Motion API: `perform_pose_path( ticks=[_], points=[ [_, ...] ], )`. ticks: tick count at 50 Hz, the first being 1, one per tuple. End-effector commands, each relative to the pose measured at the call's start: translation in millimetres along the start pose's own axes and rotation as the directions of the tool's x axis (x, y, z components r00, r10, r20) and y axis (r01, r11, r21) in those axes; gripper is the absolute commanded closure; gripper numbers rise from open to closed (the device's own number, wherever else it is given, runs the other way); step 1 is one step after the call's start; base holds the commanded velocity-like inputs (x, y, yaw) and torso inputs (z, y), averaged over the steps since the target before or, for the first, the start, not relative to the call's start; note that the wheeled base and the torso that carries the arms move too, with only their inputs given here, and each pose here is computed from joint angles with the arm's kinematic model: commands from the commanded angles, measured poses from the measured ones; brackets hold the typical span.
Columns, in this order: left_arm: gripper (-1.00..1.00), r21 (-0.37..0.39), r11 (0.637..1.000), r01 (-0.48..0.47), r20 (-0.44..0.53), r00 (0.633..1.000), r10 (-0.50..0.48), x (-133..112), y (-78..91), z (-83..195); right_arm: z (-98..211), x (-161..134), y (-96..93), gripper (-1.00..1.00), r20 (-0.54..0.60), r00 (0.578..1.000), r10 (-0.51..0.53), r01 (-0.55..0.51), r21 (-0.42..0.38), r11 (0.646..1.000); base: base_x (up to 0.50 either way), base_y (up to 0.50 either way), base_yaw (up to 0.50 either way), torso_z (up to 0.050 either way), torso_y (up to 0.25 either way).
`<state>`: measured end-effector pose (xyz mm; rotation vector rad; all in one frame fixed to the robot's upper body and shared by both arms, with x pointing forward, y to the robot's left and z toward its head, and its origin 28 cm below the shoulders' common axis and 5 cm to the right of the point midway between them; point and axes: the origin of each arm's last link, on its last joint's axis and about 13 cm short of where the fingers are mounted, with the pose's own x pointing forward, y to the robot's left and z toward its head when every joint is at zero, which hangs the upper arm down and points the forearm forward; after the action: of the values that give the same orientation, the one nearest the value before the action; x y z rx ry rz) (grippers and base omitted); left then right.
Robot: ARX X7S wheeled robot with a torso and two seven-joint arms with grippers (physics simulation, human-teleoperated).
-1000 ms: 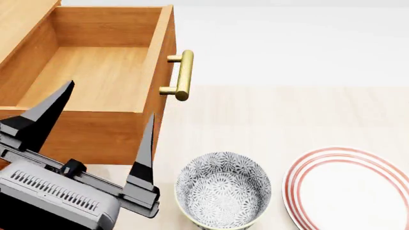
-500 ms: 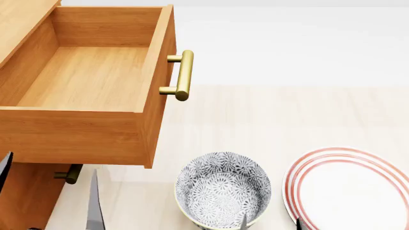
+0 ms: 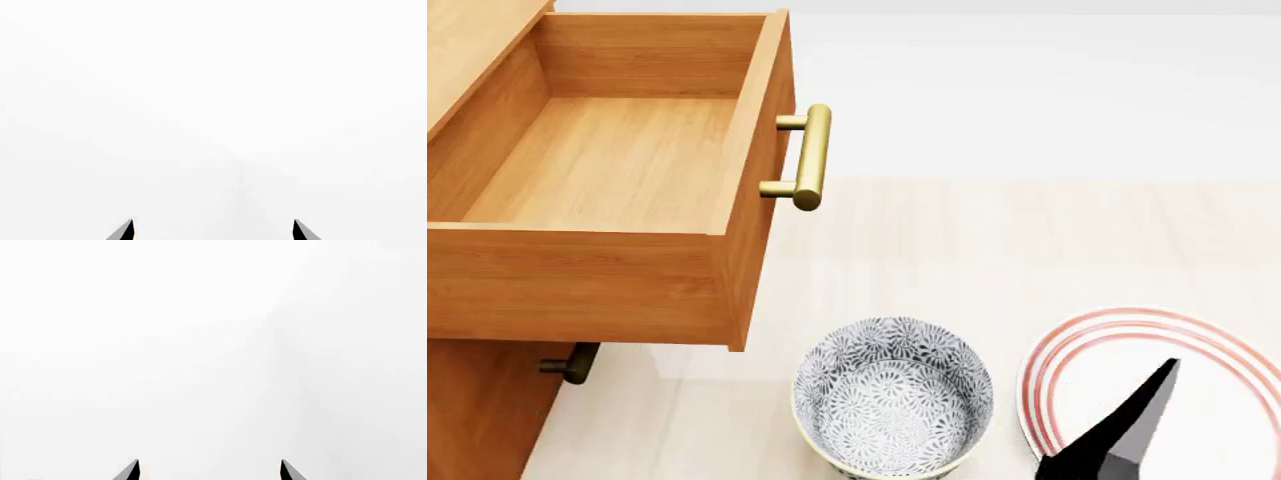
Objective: Open the top drawer of the cabinet.
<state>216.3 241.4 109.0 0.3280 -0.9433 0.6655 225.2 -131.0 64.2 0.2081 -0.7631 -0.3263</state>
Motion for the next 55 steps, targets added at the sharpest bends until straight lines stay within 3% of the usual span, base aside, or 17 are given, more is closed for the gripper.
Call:
perform_pose_path(
  ticks=[1,5,6,9,19,24,29,31,36,38,42,49,55],
  points=[
    [-1.0,0.179,0.928,-0.327,0.202,0.935,0.291,44.0,35.1,-3.2,14.3,29.7,-12.4,-1.0,0.277,0.951,-0.138,0.149,-0.02,0.989,0.0,0.0,0.0,0.0,0.0],
    [-1.0,0.209,0.856,-0.473,0.324,0.859,0.395,73.5,54.6,1.2,30.3,60.5,-20.1,-1.0,0.415,0.887,-0.204,0.228,-0.009,0.974,0.0,0.0,0.0,0.0,0.0],
    [-1.0,0.217,0.823,-0.526,0.361,0.826,0.432,84.8,62.0,4.0,32.7,67.1,-23.7,-1.0,0.439,0.87,-0.225,0.257,-0.015,0.966,0.0,0.0,0.0,0.0,0.0],
    [-1.0,0.25,0.775,-0.58,0.394,0.793,0.466,95.8,74.9,3.0,38.0,76.4,-29.3,-1.0,0.49,0.84,-0.233,0.284,-0.03,0.958,0.0,0.0,0.0,0.0,0.0],
    [-1.0,0.261,0.747,-0.612,0.42,0.769,0.483,101.8,80.9,2.1,55.0,91.8,-32.6,-1.0,0.576,0.782,-0.239,0.314,-0.032,0.949,0.0,0.0,0.0,0.0,0.0],
    [-1.0,0.206,0.77,-0.604,0.445,0.759,0.476,106.7,78.6,18.8,66.3,94.5,-27.9,-1.0,0.601,0.764,-0.235,0.297,-0.004,0.955,0.0,0.0,0.0,0.0,0.0],
    [-1.0,0.17,0.766,-0.62,0.448,0.741,0.5,115.0,84.3,33.2,87.0,102.5,-25.5,-1.0,0.646,0.721,-0.25,0.293,0.042,0.955,0.0,0.0,0.0,0.0,0.0],
    [-1.0,0.152,0.758,-0.635,0.48,0.717,0.505,120.7,89.6,42.0,98.6,106.5,-25.7,-1.0,0.677,0.69,-0.257,0.294,0.063,0.954,0.0,0.0,0.0,0.0,0.0],
    [-1.0,0.143,0.756,-0.639,0.507,0.703,0.499,133.3,100.2,56.4,123.0,114.9,-26.2,-1.0,0.744,0.618,-0.254,0.289,0.086,0.954,0.0,0.0,0.0,0.0,0.0],
    [-1.0,0.143,0.76,-0.634,0.511,0.705,0.492,135.3,101.8,58.1,129.9,116.5,-26.4,-1.0,0.762,0.599,-0.246,0.277,0.092,0.957,0.0,0.0,0.0,0.0,0.0],
    [-1.0,0.112,0.815,-0.568,0.531,0.728,0.434,136.5,101.6,63.1,147.2,118.7,-26.6,-1.0,0.81,0.54,-0.23,0.256,0.102,0.961,0.0,0.0,0.0,0.0,0.0],
    [-1.0,0.045,0.891,-0.453,0.509,0.778,0.369,133.5,100.4,65.7,148.6,115.4,-24.2,-1.0,0.831,0.52,-0.196,0.224,0.089,0.971,0.0,0.0,0.0,0.0,0.0],
    [-1.0,0.039,0.91,-0.412,0.504,0.794,0.338,134.3,102.0,65.7,153.0,115.9,-23.7,-1.0,0.836,0.512,-0.197,0.219,0.094,0.971,0.0,0.0,0.0,0.0,0.0]
  ],
)
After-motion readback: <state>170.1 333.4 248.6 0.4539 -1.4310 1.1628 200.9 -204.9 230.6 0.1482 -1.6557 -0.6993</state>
